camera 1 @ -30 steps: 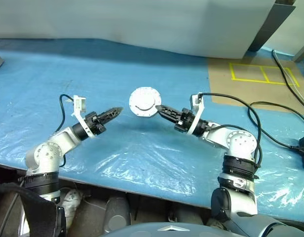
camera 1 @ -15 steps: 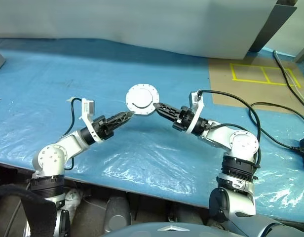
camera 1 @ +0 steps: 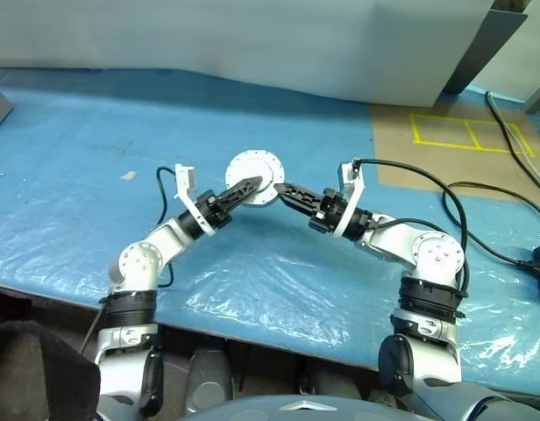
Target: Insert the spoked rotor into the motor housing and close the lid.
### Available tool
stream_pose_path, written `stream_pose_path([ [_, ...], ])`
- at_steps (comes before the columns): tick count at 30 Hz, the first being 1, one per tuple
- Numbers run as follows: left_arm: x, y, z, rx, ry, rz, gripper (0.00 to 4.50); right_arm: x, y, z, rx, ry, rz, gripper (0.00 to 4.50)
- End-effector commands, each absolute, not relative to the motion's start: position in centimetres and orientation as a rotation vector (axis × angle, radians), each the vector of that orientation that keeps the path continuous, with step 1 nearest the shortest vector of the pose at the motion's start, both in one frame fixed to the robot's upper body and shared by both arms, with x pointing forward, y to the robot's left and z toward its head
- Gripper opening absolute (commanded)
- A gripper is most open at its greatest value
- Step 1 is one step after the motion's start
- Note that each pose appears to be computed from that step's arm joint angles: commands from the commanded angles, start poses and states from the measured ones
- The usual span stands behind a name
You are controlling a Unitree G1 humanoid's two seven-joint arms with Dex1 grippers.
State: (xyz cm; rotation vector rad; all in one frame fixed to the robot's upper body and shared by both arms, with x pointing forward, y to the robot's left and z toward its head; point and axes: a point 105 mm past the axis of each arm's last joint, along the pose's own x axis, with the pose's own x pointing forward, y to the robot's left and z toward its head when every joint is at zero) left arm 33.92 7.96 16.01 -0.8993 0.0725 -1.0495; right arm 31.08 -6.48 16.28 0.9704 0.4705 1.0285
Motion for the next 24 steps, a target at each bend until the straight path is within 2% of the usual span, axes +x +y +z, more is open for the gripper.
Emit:
stream_pose_path([
  [1,34.5,7.9,17.2,-0.893,0.030,-1.046,4.47,30.6,-6.4,18.4,0.990,0.386,1.105,1.07],
  [7,34.4,7.5,16.4,-0.921,0.087,-1.050,4.47,30.5,-6.5,18.2,0.991,0.388,1.092,1.07],
  [10,33.7,7.5,16.1,-0.934,0.112,-1.081,3.86,30.6,-6.5,18.1,0.995,0.387,1.084,1.07],
  [13,33.5,7.2,15.5,-0.906,0.161,-1.076,3.01,30.8,-6.5,18.1,1.000,0.388,1.072,1.07],
  [21,33.2,6.7,15.1,-0.908,0.211,-1.083,2.89,31.4,-6.3,18.0,0.969,0.381,1.031,1.07],
  [24,32.4,6.4,15.4,-0.943,0.221,-1.139,2.89,32.0,-6.3,17.8,0.959,0.376,0.985,1.07],
])
